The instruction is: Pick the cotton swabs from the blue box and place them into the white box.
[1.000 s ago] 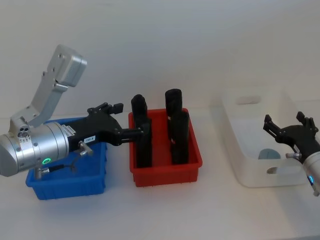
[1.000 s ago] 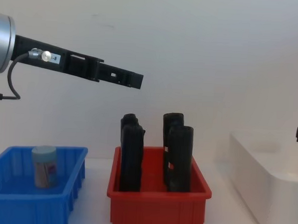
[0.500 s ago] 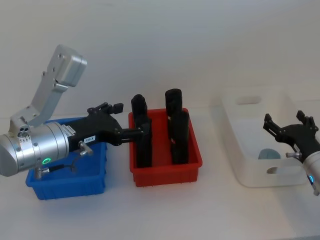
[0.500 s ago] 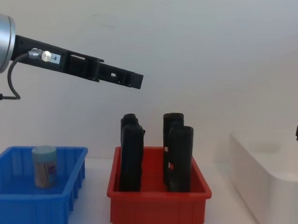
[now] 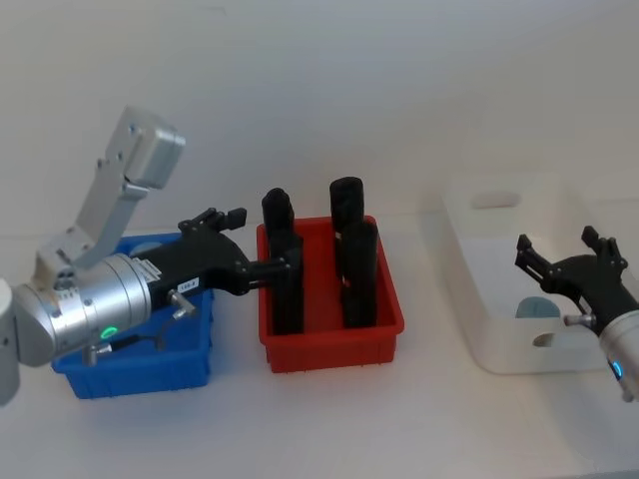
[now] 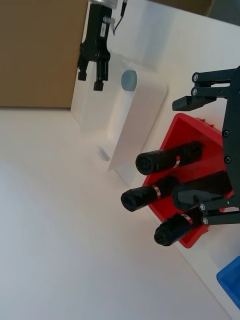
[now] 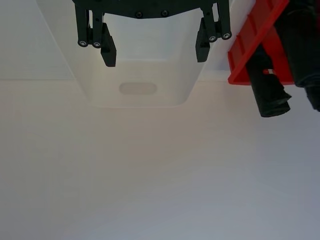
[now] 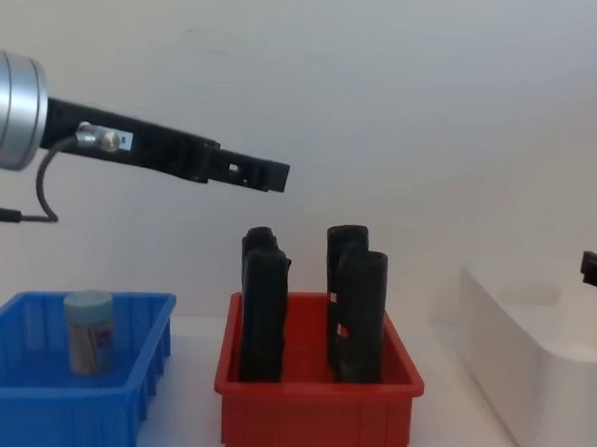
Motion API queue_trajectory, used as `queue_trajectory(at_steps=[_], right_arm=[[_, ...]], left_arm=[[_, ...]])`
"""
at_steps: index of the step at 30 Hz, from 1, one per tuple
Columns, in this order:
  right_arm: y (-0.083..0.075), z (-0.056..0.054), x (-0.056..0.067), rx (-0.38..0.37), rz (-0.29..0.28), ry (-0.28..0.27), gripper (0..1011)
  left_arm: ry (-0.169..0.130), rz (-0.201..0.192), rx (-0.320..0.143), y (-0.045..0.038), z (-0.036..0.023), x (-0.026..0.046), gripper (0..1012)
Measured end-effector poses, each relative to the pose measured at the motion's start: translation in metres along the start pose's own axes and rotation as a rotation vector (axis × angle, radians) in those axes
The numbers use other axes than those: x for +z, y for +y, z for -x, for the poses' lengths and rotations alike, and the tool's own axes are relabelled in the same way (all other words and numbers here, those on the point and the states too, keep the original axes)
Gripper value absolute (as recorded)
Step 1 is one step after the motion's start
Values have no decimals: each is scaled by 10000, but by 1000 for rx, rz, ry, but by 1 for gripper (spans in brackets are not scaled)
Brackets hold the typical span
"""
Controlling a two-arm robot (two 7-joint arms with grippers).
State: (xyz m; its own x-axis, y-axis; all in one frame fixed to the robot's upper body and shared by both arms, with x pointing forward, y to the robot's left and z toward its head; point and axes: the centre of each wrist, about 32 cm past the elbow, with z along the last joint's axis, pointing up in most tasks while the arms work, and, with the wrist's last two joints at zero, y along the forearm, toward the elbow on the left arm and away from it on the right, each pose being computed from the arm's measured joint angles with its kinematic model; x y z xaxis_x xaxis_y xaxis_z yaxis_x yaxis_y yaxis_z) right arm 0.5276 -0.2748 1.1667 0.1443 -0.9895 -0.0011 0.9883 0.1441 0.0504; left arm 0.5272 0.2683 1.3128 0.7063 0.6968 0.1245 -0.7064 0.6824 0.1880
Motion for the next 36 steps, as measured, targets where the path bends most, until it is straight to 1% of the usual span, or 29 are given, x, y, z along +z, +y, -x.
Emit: queue_trajectory(at_steps=[1,2,3,4,6,7,11,14,15,16,17,18,19,20,21,22,23,24,27,28,31,32,33,34,36], right_arm=[[-16,11,4,5,0,-1,1002],[-33,24,7,10,0,-2,1002],[-68,50,17,20,-1,-5,1002],[-88,63,21,26,-1,-6,1002],[-144,101,33,41,-2,-9,1002],[-162,113,37,46,-2,-10,1002],[-257,177,63,72,-3,-15,1002],[-331,225,86,91,-4,-19,1002],[-350,239,94,96,-5,-19,1001],[-389,263,106,106,-5,-22,1001],[-409,275,110,111,-5,-22,1001],[-427,288,119,116,-6,-23,1002],[-447,301,126,121,-6,-24,1002],[-484,323,139,130,-7,-26,1002],[-523,348,153,140,-8,-27,1002],[-542,360,162,145,-8,-28,1002],[-563,372,170,150,-9,-29,1002],[-582,385,178,155,-9,-29,1002],[-655,429,209,172,-11,-32,1002],[-687,448,222,179,-11,-32,1002],[-723,469,240,188,-13,-34,1002],[-733,475,244,190,-13,-34,1002],[-747,482,249,193,-13,-34,1002],[-753,486,252,194,-13,-34,1002],[-764,492,256,197,-13,-35,1002]], left_arm=[[-3,3,8,-10,13,-18,1004],[-9,7,22,-32,40,-56,1004],[-12,10,30,-42,54,-74,1004],[-18,15,44,-62,80,-110,1004],[-24,21,59,-83,108,-146,1004],[-30,29,74,-103,138,-180,1004],[-41,41,102,-144,199,-256,1004],[-54,59,139,-188,275,-345,1004],[-54,59,139,-188,275,-345,1004],[-58,66,151,-204,303,-376,1004],[-60,69,158,-213,319,-395,1004],[-65,77,171,-230,351,-429,1004],[-65,77,171,-230,351,-429,1004],[-68,85,185,-248,384,-463,1004],[-71,89,192,-256,400,-480,1004],[-75,97,206,-272,433,-515,1004],[-76,101,212,-280,450,-533,1004],[-79,109,225,-295,484,-568,1004],[-84,121,246,-317,535,-620,1004],[-87,130,257,-331,568,-651,1004],[-90,143,276,-352,621,-700,1004],[-92,151,288,-364,654,-731,1004],[-93,156,295,-370,671,-747,1004],[-95,166,307,-382,706,-778,1004],[-96,174,318,-394,741,-808,1004]])
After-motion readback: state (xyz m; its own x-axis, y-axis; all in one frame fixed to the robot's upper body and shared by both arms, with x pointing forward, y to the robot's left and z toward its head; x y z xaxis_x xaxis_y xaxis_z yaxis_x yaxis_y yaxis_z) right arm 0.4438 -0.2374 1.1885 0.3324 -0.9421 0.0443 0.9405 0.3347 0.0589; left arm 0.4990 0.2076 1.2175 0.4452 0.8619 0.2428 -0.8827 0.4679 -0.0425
